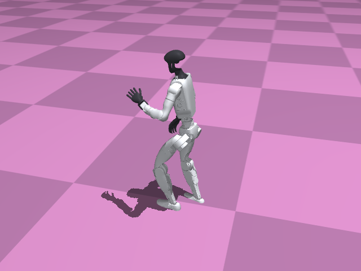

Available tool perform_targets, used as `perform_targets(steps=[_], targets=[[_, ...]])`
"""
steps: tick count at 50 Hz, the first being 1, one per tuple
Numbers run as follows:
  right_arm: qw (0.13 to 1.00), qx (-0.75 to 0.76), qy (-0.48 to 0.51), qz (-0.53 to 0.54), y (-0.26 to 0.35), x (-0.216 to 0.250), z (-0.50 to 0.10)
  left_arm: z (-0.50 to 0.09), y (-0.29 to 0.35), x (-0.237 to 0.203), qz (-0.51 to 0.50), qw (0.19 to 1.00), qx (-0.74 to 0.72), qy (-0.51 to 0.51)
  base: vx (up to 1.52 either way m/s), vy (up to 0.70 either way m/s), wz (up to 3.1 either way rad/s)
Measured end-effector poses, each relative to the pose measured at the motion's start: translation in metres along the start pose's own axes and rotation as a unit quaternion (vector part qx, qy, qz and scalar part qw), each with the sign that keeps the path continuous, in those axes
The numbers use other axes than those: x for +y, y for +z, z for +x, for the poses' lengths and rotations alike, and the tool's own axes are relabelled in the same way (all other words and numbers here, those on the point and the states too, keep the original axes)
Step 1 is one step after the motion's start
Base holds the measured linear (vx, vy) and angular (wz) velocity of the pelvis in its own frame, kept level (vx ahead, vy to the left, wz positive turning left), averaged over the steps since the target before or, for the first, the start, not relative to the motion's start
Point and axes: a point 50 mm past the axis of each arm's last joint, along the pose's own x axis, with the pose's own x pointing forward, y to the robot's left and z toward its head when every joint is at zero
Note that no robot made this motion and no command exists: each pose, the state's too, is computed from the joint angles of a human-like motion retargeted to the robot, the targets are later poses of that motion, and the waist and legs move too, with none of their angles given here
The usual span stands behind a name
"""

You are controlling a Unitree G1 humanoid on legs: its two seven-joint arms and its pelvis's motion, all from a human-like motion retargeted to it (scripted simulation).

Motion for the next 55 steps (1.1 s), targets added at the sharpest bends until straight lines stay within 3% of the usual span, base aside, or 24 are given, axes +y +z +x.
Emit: perform_targets(steps=[5,10,15,19,22,25,31,35,40,47,55], targets=[[0.997,-0.040,-0.005,0.059,0.001,0.013,-0.019,-0.008,-0.009,0.008,-0.009,0.999,0.024,0.034,0.27,0.05,-0.07],[0.964,-0.184,-0.130,0.142,0.053,-0.045,-0.030,-0.088,-0.057,0.003,0.006,0.977,0.212,0.010,0.27,0.06,-0.47],[0.804,-0.478,-0.314,0.162,0.172,-0.159,-0.093,-0.217,-0.073,0.003,0.036,0.900,0.415,-0.130,0.16,0.03,-0.82],[0.662,-0.623,-0.385,0.161,0.226,-0.199,-0.155,-0.268,-0.053,0.012,-0.007,0.857,0.484,-0.179,0.02,0.04,-0.54],[0.655,-0.631,-0.367,0.194,0.235,-0.201,-0.152,-0.265,-0.049,0.020,-0.056,0.853,0.496,-0.151,-0.05,0.08,-0.35],[0.738,-0.560,-0.296,0.234,0.223,-0.179,-0.103,-0.233,-0.056,0.019,-0.115,0.869,0.470,-0.106,-0.11,0.12,-0.17],[0.913,-0.316,-0.097,0.237,0.151,-0.078,-0.012,-0.140,-0.055,-0.004,-0.228,0.910,0.338,-0.071,-0.21,0.13,-0.13],[0.948,-0.215,-0.016,0.233,0.107,-0.029,-0.003,-0.084,-0.044,-0.009,-0.256,0.933,0.246,-0.053,-0.27,0.07,-0.24],[0.935,-0.179,-0.024,0.303,0.063,-0.020,-0.031,-0.047,-0.033,-0.008,-0.298,0.935,0.190,0.014,-0.28,-0.01,-0.02],[0.907,-0.228,-0.097,0.341,0.067,-0.037,-0.059,-0.102,-0.050,-0.013,-0.316,0.899,0.298,0.063,-0.31,-0.09,-0.12],[0.790,-0.450,-0.253,0.329,0.168,-0.136,-0.073,-0.250,-0.052,0.009,-0.280,0.800,0.530,0.034,-0.29,-0.10,-0.71]])
